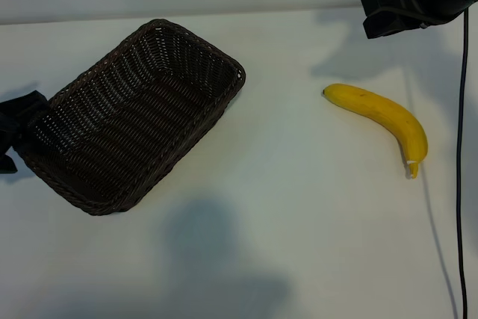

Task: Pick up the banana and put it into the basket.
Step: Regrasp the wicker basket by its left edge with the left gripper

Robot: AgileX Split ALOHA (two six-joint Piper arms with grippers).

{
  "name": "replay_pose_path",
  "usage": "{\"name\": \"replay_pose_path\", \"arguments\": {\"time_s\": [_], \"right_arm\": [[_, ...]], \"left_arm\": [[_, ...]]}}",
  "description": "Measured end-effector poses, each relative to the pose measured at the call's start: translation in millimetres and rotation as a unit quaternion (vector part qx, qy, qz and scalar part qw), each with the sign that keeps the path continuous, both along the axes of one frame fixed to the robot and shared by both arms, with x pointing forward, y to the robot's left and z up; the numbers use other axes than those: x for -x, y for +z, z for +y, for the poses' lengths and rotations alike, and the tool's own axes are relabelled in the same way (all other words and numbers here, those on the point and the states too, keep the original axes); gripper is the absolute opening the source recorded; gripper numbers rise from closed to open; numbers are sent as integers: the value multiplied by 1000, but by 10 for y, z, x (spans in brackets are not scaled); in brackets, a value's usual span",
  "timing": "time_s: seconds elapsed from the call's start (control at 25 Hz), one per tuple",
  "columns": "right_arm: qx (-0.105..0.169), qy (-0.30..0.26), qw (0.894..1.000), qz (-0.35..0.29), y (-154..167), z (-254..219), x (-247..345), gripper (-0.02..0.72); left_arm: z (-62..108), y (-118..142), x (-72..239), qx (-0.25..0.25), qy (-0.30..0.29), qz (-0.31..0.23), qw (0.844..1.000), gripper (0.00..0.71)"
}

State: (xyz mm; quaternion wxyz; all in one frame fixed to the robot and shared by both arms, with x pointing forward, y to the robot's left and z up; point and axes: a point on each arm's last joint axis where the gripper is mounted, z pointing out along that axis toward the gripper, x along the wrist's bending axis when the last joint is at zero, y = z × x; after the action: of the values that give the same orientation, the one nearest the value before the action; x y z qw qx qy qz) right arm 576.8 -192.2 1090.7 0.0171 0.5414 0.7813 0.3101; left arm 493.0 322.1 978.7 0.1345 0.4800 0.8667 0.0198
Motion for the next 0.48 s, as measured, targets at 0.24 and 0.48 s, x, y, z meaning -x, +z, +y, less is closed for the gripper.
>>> {"name": "replay_pose_path", "arguments": {"time_s": [0.24, 0.48], "right_arm": [[0, 0, 1000, 0, 0, 0, -1, 233], [0, -1, 1000, -2, 2, 0, -4, 233]], "left_arm": [[-3, -199, -119, 16, 21, 7, 1000, 451], [-1, -582, -104, 21, 40, 34, 998, 448]]}}
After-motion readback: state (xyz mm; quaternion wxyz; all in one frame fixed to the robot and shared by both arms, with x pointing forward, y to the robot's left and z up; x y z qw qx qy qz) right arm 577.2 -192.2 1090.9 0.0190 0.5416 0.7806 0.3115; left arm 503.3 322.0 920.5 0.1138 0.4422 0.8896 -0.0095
